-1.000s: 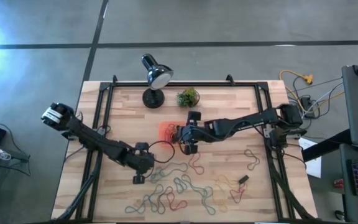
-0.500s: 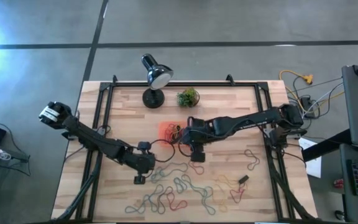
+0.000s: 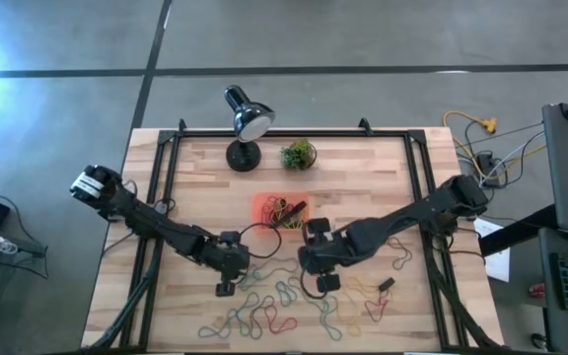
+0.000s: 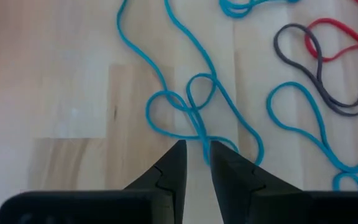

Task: Pick and place rubber bands into bin
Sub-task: Put the blue rubberbands into the orange bin

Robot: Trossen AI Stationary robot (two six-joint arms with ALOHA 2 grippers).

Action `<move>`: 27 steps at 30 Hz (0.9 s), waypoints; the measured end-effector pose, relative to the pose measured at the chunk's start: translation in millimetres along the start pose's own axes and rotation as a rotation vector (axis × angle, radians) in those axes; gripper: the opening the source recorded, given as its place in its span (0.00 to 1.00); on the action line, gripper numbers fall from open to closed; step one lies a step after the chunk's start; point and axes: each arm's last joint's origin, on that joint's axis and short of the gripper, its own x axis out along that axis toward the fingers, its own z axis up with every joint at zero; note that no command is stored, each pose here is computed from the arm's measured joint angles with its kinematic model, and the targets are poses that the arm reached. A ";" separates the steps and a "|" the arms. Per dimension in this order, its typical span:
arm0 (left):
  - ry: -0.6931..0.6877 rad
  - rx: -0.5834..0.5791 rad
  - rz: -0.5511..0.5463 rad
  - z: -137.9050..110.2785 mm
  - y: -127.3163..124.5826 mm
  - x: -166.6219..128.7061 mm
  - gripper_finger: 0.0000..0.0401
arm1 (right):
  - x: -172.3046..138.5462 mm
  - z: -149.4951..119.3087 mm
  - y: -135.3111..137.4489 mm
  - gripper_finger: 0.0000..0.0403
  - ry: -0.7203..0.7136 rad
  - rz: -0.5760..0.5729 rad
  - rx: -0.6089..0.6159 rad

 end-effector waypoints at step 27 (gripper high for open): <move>0.023 -0.019 -0.053 -1.1 -2.2 13.4 0.14 | -0.5 0.9 3.5 0.20 -0.018 0.003 0.031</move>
